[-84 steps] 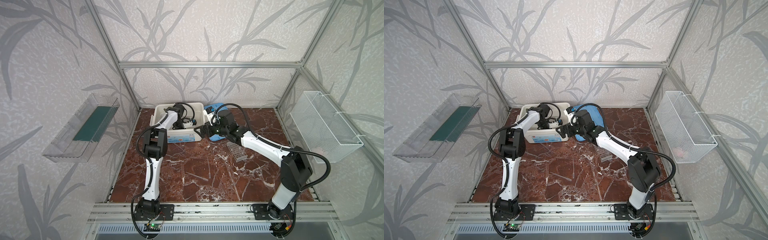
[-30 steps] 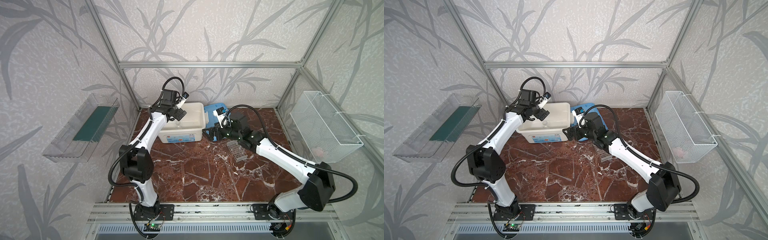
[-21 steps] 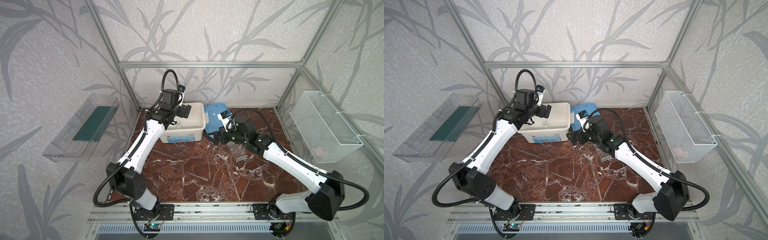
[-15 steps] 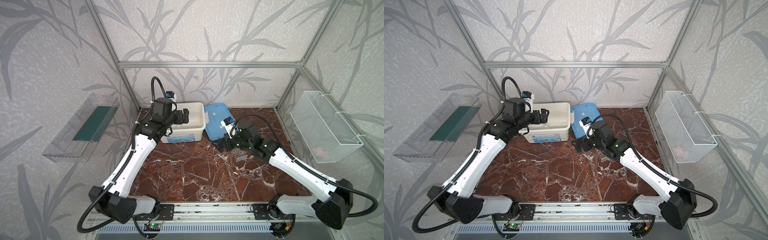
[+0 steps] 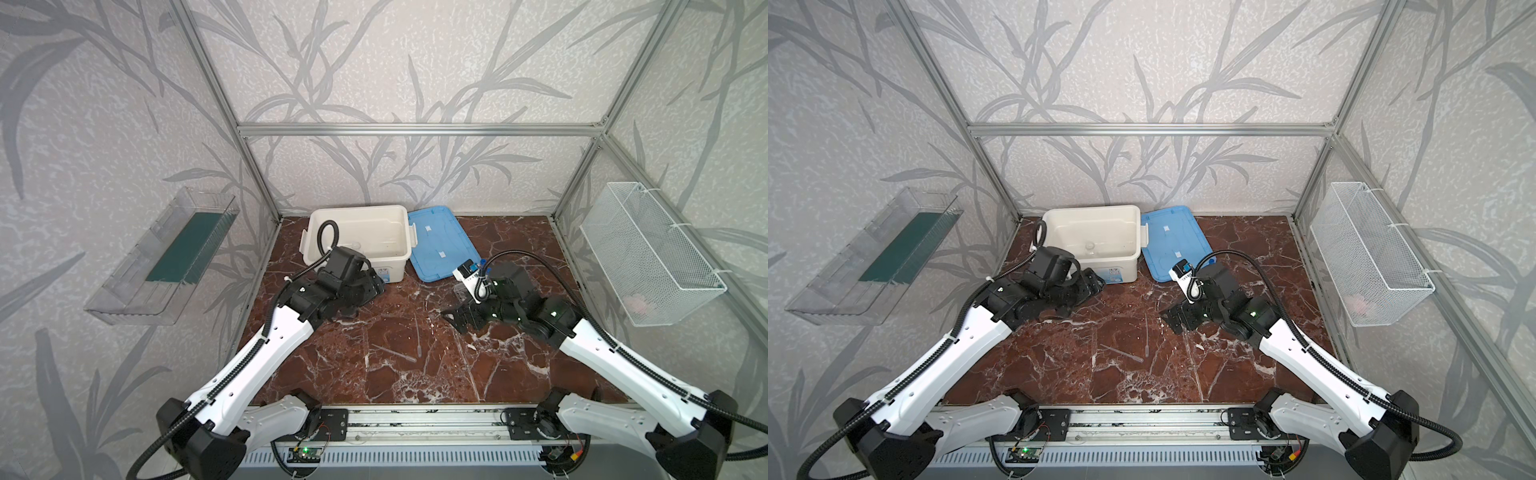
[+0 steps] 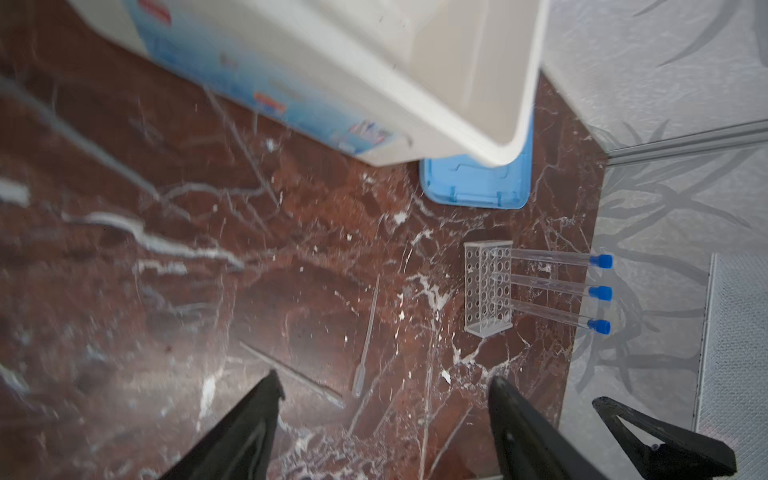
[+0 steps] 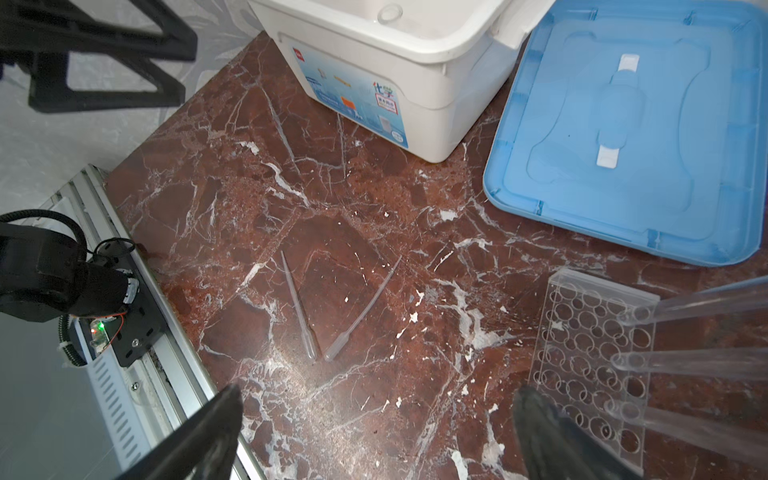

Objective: Organize the chemistry lab equipment
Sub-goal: 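Raise the left gripper and move it over the clear pipette while right arm withdraws, then lower the left gripper and close it on the clear plastic pipette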

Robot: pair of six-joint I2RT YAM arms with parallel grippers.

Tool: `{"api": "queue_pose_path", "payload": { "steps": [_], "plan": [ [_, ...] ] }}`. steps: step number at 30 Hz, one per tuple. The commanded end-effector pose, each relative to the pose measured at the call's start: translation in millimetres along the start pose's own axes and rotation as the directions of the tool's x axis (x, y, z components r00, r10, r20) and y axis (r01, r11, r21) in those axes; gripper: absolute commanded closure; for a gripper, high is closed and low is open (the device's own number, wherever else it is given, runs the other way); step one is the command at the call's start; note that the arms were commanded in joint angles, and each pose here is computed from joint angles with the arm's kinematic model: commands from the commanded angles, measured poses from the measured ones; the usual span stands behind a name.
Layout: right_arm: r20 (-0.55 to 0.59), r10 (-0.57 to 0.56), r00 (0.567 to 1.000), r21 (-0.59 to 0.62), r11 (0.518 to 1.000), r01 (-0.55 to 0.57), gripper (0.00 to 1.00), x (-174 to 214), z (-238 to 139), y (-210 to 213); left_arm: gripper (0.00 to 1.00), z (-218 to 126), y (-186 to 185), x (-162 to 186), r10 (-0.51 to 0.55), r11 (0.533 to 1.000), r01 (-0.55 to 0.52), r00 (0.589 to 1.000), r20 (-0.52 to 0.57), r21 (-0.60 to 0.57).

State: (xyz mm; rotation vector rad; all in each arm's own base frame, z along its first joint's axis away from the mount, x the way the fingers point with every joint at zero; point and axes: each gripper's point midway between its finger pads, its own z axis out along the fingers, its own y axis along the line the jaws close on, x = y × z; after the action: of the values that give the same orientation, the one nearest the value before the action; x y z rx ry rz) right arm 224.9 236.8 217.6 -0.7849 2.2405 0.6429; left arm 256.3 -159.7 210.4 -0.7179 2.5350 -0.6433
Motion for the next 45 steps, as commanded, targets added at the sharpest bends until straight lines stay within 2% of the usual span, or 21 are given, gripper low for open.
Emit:
{"api": "queue_pose_path", "payload": {
  "steps": [1,6,11,15,19,28,37,41,45],
  "plan": [
    [-0.025,-0.019,1.000,-0.007,1.000,0.019,0.01,7,4,4,0.23,19,30,23,-0.262,0.956,0.258,0.965,-0.014,-0.144],
    [-0.068,-0.064,0.996,-0.008,0.998,0.064,0.01,16,14,13,0.33,42,43,60,-0.365,0.901,0.352,0.931,-0.004,-0.253],
    [-0.090,-0.098,0.991,-0.008,0.995,0.097,0.01,23,25,18,0.41,68,42,95,-0.469,0.854,0.449,0.883,-0.015,-0.261],
    [-0.105,-0.095,0.990,-0.024,0.995,0.093,0.01,29,30,22,0.46,78,49,114,-0.470,0.839,0.446,0.883,-0.002,-0.313],
    [-0.114,-0.089,0.989,-0.031,0.996,0.086,0.01,36,33,22,0.50,91,54,134,-0.497,0.817,0.453,0.867,-0.040,-0.357],
    [-0.117,-0.075,0.990,-0.071,0.995,0.067,0.01,54,37,25,0.53,115,70,154,-0.573,0.775,0.527,0.819,-0.035,-0.349],
    [-0.135,-0.076,0.988,-0.047,0.996,0.070,0.01,59,41,19,0.56,126,70,166,-0.590,0.757,0.533,0.806,-0.046,-0.377],
    [-0.139,-0.079,0.987,-0.029,0.997,0.076,0.01,62,41,16,0.62,128,67,172,-0.595,0.750,0.529,0.801,-0.057,-0.397],
    [-0.132,-0.084,0.988,-0.015,0.996,0.083,0.01,63,40,13,0.62,133,65,176,-0.597,0.748,0.526,0.799,-0.065,-0.404]
  ]
}}
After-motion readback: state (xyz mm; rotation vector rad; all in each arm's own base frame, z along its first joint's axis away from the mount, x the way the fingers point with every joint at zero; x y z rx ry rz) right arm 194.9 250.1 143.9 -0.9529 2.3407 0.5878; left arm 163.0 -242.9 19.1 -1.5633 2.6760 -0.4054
